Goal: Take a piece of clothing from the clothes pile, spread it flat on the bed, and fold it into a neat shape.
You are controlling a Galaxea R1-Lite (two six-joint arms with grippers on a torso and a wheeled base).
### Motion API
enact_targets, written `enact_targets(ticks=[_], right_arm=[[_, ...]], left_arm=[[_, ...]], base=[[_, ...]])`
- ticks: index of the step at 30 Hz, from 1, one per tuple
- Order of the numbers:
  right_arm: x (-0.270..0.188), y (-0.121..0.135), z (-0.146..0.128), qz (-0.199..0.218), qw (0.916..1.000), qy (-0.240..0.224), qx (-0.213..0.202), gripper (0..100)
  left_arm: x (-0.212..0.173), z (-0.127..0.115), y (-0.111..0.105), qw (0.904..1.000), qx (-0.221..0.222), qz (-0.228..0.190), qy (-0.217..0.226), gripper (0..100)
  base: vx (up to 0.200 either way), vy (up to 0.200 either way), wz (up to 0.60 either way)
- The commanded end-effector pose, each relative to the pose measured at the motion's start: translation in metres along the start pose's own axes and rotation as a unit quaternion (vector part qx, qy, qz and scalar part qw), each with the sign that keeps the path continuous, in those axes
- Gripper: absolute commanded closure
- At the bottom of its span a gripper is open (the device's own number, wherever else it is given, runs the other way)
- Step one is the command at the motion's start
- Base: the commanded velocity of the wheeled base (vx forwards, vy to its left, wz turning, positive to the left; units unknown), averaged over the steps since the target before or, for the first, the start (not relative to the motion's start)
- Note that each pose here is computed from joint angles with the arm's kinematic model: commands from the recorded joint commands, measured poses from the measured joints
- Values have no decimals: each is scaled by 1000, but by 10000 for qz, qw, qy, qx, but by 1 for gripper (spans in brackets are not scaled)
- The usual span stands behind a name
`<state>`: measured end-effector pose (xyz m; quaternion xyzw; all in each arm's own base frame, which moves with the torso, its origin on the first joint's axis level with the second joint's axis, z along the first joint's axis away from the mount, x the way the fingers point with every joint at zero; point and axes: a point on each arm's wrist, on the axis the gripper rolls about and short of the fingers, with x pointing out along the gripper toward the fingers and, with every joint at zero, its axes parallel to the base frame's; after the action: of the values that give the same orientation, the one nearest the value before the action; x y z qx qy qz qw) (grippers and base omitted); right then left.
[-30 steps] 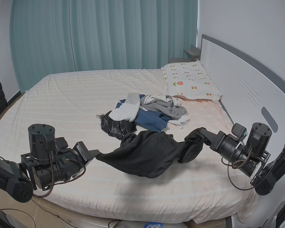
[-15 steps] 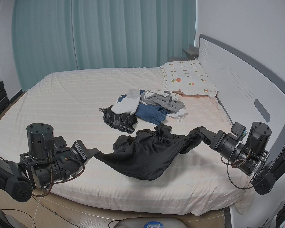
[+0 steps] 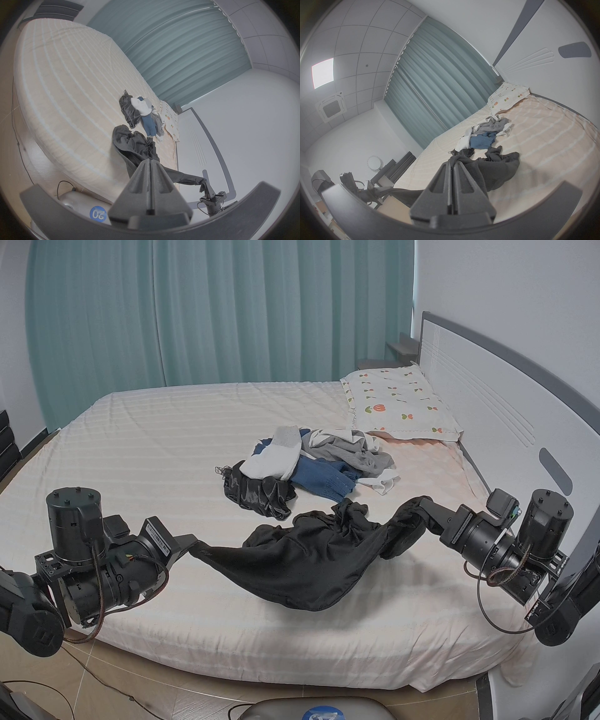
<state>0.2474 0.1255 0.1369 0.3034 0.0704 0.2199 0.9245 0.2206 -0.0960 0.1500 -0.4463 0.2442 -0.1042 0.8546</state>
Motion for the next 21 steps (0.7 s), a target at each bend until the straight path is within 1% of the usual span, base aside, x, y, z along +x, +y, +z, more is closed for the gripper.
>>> enact_targets(ticks=[1,5,9,12,15,17,18,21], right_arm=[[2,3,2,53,10000,-56,-14,100],[3,5,2,78,9999,-66,-105,100],[9,12,3,195,9991,-80,-379,100],[9,19,1,318,9987,-71,-390,100],[10,31,-7,568,9977,24,-379,100],[10,31,-7,568,9977,24,-379,100],[14,41,-15,748,9964,127,-378,100],[18,48,-15,854,9956,78,-373,100]], left_arm=[[0,4,1,10000,-14,15,-92,100],[-2,8,-1,9998,-31,-23,-192,100],[-7,14,-2,9995,-57,-82,-303,100],[-9,15,-4,9994,-57,-117,-334,100],[-10,15,-4,9994,-61,-146,-316,100],[-10,15,-4,9994,-61,-146,-316,100],[-8,14,-3,9995,-60,-120,-300,100],[-10,15,-4,9993,-69,-149,-326,100]], base=[[0,200,0],[0,200,0],[0,200,0],[0,200,0],[0,200,0],[0,200,0],[0,200,0],[0,200,0]])
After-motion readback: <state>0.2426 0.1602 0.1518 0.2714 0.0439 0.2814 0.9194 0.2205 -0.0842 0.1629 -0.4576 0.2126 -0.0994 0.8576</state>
